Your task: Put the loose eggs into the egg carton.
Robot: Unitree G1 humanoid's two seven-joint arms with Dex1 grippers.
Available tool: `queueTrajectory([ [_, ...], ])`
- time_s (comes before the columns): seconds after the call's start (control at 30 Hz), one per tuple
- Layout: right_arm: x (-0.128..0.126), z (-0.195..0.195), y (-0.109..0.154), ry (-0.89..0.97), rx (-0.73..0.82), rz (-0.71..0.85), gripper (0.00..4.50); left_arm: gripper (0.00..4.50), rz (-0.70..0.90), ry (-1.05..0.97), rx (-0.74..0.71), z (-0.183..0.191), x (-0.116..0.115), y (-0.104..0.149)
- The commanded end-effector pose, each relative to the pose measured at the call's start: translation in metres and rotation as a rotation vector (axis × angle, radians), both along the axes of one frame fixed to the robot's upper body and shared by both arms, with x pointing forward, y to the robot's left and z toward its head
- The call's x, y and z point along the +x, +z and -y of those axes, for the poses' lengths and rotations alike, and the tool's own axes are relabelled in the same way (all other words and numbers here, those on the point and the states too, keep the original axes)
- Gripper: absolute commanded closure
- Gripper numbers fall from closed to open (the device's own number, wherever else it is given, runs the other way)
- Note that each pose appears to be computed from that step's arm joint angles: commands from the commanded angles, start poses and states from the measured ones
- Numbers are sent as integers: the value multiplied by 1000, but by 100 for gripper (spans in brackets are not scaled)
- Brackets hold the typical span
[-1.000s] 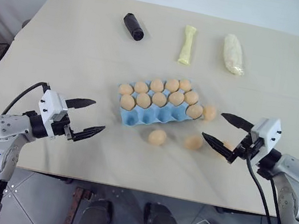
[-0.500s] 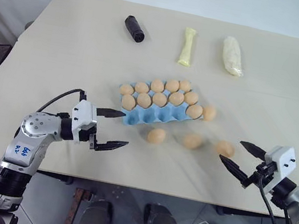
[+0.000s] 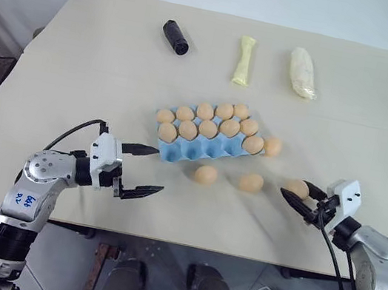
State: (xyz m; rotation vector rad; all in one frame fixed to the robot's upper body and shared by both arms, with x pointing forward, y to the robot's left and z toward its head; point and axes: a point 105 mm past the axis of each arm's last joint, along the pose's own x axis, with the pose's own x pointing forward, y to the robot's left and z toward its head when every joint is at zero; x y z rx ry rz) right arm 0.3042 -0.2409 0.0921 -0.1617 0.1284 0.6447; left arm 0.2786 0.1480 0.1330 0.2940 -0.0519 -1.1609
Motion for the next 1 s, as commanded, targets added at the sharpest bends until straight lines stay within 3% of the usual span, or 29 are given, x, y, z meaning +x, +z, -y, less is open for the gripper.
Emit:
queueTrajectory([
  [0.03,4,-8,21,36,-2,82,272,0,37,29,-29,-3,-2,9],
  [0.23,20,-61,76,172,58,212,272,0,19,157,-73,-24,3,6],
  [0.5,52,-119,79,244,37,203,272,0,14,216,-64,-32,-1,0],
  [0.67,61,-129,69,266,24,181,99,0,30,243,-73,-34,-4,4],
  [0.77,54,-132,76,308,53,191,2,0,30,249,-72,-35,-8,4],
  [1.0,28,-88,92,244,45,250,2,0,30,201,-80,-25,-8,8],
])
